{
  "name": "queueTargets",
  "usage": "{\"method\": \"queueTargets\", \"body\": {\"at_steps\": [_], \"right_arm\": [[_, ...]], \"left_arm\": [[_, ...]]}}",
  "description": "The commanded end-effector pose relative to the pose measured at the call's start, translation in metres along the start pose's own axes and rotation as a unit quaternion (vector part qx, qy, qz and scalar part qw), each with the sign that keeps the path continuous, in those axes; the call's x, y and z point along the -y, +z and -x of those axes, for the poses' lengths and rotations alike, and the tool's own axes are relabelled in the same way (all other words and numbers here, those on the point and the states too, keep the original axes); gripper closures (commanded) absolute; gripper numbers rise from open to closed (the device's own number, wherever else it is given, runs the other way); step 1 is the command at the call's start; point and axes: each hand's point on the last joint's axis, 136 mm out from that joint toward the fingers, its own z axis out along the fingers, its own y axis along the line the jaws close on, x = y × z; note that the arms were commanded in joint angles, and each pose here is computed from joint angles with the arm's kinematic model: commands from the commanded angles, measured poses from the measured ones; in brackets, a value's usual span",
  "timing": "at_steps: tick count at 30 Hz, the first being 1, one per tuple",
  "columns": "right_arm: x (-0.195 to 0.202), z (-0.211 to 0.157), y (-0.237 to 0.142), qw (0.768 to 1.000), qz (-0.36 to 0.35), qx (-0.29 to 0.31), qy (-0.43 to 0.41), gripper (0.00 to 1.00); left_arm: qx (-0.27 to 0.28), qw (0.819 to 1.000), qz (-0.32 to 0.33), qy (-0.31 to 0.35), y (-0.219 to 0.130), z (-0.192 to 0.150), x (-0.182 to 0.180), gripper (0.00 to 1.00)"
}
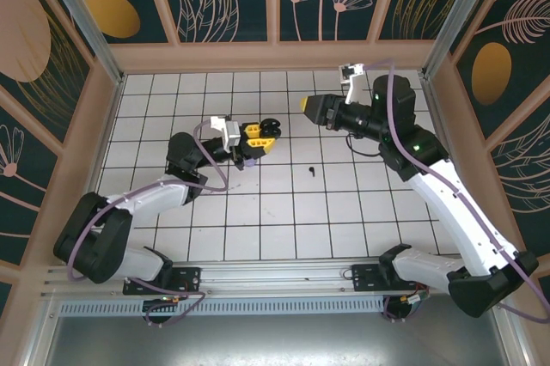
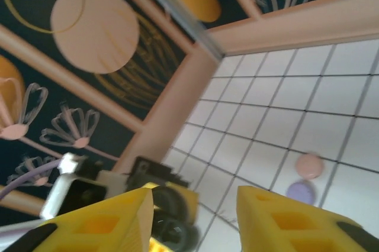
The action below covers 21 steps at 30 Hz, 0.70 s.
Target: Insert wireless bluetooth earbuds into charging case
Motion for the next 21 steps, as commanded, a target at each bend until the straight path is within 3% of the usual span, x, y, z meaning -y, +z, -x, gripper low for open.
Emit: {"method": "queueTargets", "body": {"at_steps": [1, 5, 10, 21], "right_arm": [[-0.029, 0.0, 0.005, 0.997, 0.072, -0.028, -0.022, 0.63], [-0.041, -0.007, 0.014, 0.993, 0.1, -0.051, -0.032, 0.69], [-0.054, -0.02, 0.028, 0.989, 0.115, -0.076, -0.05, 0.69], [-0.041, -0.03, 0.042, 0.989, 0.025, -0.082, -0.122, 0.61]], "left_arm": [[0.044, 0.999, -0.025, 0.015, 0.009, 0.028, 0.004, 1.0], [0.043, 0.999, -0.022, 0.012, 0.012, 0.026, -0.002, 1.0], [0.042, 0.999, -0.013, 0.007, 0.015, 0.023, -0.008, 1.0], [0.025, 1.0, -0.006, -0.006, 0.019, 0.014, -0.017, 1.0]]}}
